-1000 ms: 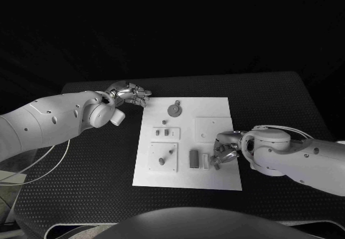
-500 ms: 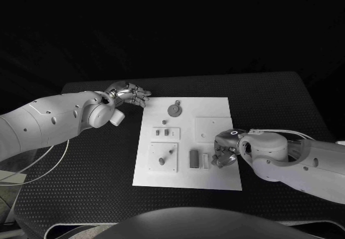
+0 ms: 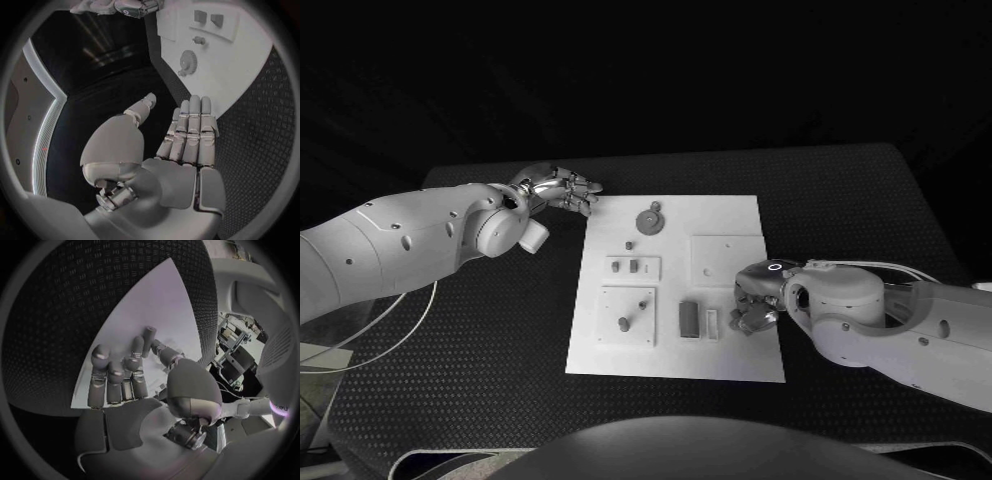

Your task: Assemble the parts on the task board

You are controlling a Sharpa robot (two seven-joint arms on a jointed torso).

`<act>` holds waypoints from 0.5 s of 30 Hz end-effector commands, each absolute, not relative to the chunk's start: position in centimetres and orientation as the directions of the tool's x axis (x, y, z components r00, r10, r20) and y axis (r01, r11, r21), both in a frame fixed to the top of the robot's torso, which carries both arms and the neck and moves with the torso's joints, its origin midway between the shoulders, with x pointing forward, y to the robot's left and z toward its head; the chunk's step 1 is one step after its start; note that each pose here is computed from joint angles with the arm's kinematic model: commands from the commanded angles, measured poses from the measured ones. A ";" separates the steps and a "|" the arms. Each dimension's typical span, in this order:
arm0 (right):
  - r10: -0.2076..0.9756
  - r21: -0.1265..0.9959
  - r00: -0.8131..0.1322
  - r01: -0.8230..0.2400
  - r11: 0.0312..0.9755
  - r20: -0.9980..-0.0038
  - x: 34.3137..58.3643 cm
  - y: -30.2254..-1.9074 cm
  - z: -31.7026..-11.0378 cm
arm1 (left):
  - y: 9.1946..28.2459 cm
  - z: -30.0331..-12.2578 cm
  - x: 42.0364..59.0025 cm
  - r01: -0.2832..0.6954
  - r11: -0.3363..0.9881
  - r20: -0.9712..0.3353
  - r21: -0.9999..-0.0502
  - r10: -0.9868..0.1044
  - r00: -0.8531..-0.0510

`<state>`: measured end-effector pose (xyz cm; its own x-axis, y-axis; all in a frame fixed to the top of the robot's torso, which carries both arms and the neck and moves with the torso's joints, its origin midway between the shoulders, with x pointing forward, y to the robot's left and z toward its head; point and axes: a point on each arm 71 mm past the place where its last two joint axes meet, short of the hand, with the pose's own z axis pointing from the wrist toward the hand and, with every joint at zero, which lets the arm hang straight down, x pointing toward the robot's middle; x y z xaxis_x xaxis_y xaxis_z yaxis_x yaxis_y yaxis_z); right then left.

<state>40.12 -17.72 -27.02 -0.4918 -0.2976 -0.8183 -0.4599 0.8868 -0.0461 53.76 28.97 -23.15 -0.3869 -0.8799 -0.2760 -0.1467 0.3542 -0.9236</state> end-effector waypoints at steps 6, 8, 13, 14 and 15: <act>-0.068 0.105 -0.686 -0.208 0.973 -0.724 40.1 -20.7 -29.5 | 28.6 -23.1 53.7 -0.137 0.353 -0.274 -0.925 -0.873 -0.403; -0.020 0.143 -0.697 -0.174 0.974 -0.717 40.1 -20.7 -29.5 | 28.6 -23.1 53.7 -0.137 0.354 -0.275 -0.925 -0.874 -0.401; 0.062 0.202 -0.710 -0.115 0.973 -0.702 40.0 -20.9 -29.4 | 28.6 -23.1 53.7 -0.137 0.354 -0.275 -0.925 -0.874 -0.401; 0.079 0.214 -0.711 -0.103 0.971 -0.699 40.0 -20.9 -29.3 | 28.6 -23.1 53.7 -0.137 0.354 -0.275 -0.925 -0.874 -0.401; 0.103 0.230 -0.712 -0.084 0.969 -0.695 40.1 -20.9 -29.2 | 28.6 -23.1 53.7 -0.137 0.354 -0.276 -0.925 -0.874 -0.400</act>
<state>40.78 -19.92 -27.70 -0.6438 0.0303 -0.7646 -0.2059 0.9555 0.2112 53.75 28.88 -23.16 -0.3887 -0.8789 -0.2765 -0.1456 0.3549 -0.9235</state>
